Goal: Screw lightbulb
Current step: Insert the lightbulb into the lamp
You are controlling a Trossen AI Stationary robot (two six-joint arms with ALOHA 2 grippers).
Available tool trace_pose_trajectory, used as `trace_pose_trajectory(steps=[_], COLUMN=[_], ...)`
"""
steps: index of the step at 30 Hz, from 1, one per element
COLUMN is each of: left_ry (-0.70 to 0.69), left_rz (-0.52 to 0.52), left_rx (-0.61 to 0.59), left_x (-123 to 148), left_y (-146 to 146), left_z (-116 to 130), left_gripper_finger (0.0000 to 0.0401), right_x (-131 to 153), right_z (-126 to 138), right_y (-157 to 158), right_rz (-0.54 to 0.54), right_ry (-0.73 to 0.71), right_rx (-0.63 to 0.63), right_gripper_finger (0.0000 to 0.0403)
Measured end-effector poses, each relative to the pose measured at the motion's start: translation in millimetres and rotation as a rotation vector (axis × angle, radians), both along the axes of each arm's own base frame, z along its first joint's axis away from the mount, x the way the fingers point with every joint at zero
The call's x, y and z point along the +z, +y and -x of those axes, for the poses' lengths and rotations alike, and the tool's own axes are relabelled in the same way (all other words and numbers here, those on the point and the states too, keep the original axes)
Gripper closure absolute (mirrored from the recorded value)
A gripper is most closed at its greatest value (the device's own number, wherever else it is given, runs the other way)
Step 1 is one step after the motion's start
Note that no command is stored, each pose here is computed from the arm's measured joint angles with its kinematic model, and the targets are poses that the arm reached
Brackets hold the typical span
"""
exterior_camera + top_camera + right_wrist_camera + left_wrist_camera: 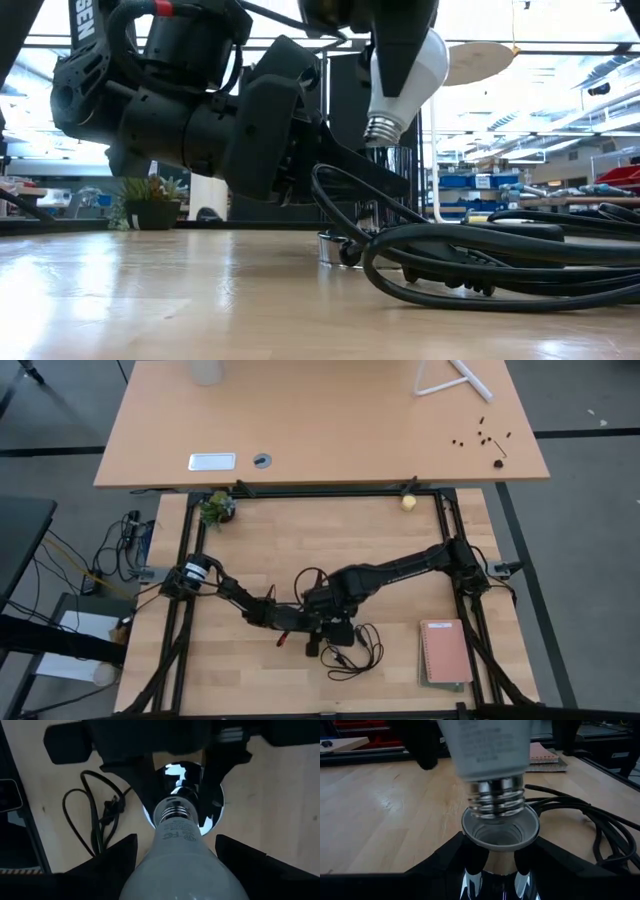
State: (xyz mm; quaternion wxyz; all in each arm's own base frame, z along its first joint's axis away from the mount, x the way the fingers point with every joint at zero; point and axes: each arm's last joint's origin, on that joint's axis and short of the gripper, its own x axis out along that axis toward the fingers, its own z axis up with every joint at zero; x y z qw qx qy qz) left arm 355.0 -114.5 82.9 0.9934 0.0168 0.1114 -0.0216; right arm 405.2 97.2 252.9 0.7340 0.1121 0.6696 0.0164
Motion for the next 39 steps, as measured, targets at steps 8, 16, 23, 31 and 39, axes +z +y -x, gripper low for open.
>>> trace_pose_trajectory(steps=[8,16,23,31,39], left_ry=[-0.018,-0.022,-0.020,-0.025,-0.022], left_rz=[0.005,-0.001,-0.004,-0.002,0.015], left_rx=[0.001,0.022,0.038,0.044,0.062], left_x=[1,1,1,1,1], left_y=[0,0,1,2,3], left_z=[0,0,0,0,-1], left_gripper_finger=[0.0211,0.0211,0.0211,0.0211,0.0211], right_x=[-2,-20,-20,-13,-13], right_z=[0,-9,-19,-22,-23], right_y=[-3,-7,-7,-3,8], right_rz=[-0.008,-0.059,-0.047,0.013,0.081], right_ry=[0.015,0.065,0.027,-0.027,-0.077], right_rx=[-0.059,-0.061,-0.043,-0.015,0.014], right_gripper_finger=[0.0133,0.0133,0.0134,0.0134,0.0133])
